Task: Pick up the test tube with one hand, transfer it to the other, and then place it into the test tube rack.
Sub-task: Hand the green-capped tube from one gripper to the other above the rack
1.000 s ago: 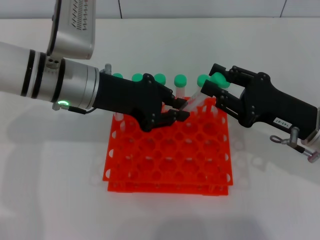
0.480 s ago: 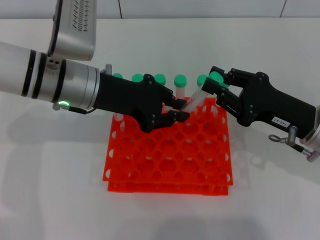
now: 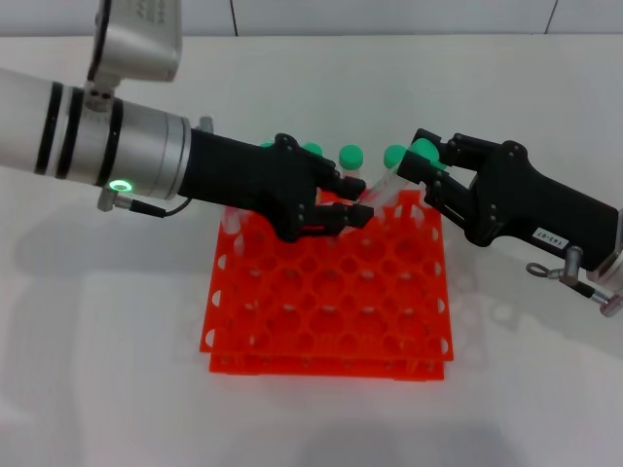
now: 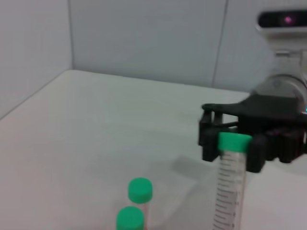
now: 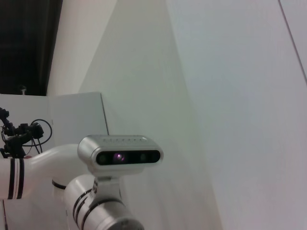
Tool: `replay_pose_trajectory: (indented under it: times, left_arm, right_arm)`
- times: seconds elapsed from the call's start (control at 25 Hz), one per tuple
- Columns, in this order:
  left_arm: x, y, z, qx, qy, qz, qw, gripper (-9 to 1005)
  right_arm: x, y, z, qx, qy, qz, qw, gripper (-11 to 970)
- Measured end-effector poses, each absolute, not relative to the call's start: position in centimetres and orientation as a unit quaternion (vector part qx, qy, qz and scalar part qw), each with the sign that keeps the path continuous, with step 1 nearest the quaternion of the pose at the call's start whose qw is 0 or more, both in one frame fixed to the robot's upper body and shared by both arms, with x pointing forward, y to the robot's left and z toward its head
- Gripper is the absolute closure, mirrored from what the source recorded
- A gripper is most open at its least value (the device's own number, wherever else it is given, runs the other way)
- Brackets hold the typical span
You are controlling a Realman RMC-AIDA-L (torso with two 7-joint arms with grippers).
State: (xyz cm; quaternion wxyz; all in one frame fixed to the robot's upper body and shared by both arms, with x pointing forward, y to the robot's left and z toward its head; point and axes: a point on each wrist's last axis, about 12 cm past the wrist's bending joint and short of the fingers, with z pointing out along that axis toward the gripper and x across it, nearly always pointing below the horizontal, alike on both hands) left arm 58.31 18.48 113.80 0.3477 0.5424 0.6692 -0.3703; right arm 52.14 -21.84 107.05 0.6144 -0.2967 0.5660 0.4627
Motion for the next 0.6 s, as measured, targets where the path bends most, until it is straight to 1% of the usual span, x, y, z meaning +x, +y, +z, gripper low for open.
replay_pose_trajectory:
  times: [0.44, 0.48, 0.6]
  left_arm:
    - [57.6, 19.7, 117.0, 0.513, 0.703, -0.361, 0.337, 600]
    - [57.4, 20.0, 117.6, 0.502, 0.711, -0.359, 0.337, 583]
    - [56.8, 20.7, 119.0, 0.473, 0.732, -0.355, 0.339, 405]
  right_arm:
    - [51.9, -22.1, 106.9, -0.297, 0.567, 0.464, 0.613, 703]
    - [52.0, -22.2, 107.0, -0.299, 0.566, 0.464, 0.612, 703]
    - [52.2, -22.4, 107.3, -0.306, 0.566, 0.467, 0.607, 703]
